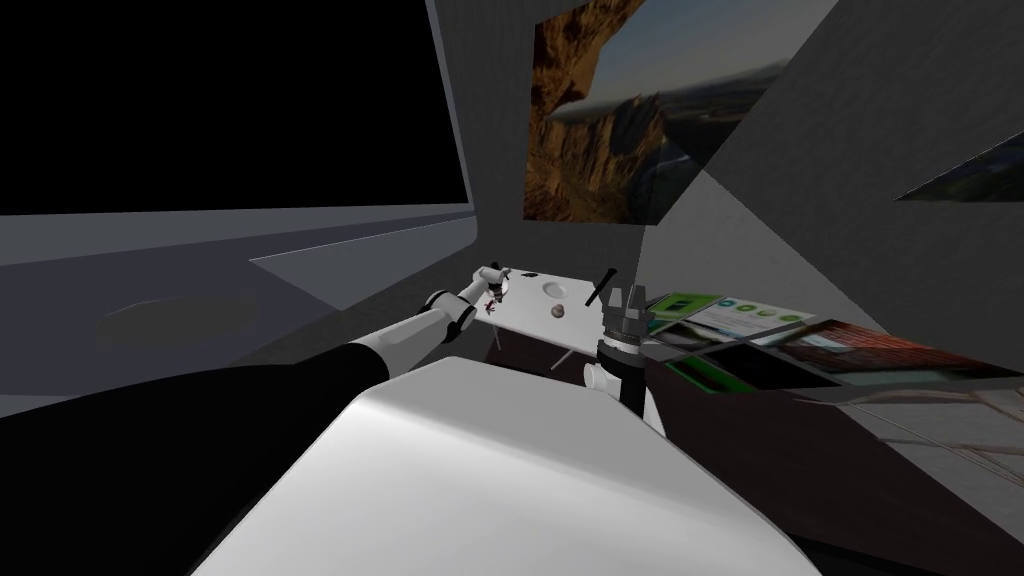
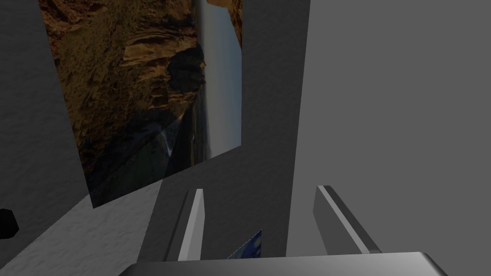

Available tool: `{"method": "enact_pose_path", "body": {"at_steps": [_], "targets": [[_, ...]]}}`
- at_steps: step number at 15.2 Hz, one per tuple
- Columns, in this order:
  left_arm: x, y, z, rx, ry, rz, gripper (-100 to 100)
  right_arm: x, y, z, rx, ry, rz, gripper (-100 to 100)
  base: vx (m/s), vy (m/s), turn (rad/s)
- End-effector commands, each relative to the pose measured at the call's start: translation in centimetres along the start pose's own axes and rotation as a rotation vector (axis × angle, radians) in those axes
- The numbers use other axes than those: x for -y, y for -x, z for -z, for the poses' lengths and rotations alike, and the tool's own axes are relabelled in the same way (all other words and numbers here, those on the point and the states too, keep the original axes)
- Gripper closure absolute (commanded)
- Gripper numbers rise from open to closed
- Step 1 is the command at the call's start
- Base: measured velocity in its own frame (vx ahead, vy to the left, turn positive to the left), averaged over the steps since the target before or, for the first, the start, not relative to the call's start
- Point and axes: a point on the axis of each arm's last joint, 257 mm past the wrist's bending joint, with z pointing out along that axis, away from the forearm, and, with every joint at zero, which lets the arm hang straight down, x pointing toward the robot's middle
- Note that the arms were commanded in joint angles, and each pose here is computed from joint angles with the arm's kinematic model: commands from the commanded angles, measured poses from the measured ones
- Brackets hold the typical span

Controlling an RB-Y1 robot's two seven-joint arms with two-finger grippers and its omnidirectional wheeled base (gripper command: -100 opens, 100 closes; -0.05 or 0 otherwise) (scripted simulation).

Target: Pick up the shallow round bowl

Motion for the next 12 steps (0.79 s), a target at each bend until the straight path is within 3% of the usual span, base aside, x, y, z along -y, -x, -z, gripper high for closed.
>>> {"method": "enact_pose_path", "body": {"at_steps": [1, 4, 5, 9, 11, 12], "targets": [[-0.1, 1.0, -0.9, 0.004, -0.005, 0.015, -100, 0.0, 0.0, 0.0, 0.0, 0.0, 0.0, 0, 0.029, 0.001, -0.158], [-0.2, 0.9, -0.8, 0.005, -0.003, 0.015, -100, 0.0, 0.0, 0.0, 0.0, 0.0, 0.0, 0, 0.018, 0.002, -0.029], [-0.2, 0.9, -0.8, 0.004, -0.005, 0.015, 100, 0.0, 0.0, 0.0, 0.0, 0.0, 0.0, 0, 0.0, 0.0, 0.0], [-0.2, 0.9, -0.8, 0.004, -0.004, 0.017, 100, 0.0, 0.0, 0.0, 0.0, 0.0, 0.0, 0, 0.0, 0.0, 0.0], [0.3, -1.0, 0.8, -0.007, 0.0, -0.013, 100, 0.0, 0.0, 0.0, 0.0, 0.0, 0.0, 0, -0.026, 0.001, 0.18], [0.0, -0.4, 0.1, -0.004, -0.004, 0.0, 100, 0.0, 0.0, 0.0, 0.0, 0.0, 0.0, 0, -0.019, -0.001, 0.081]]}}
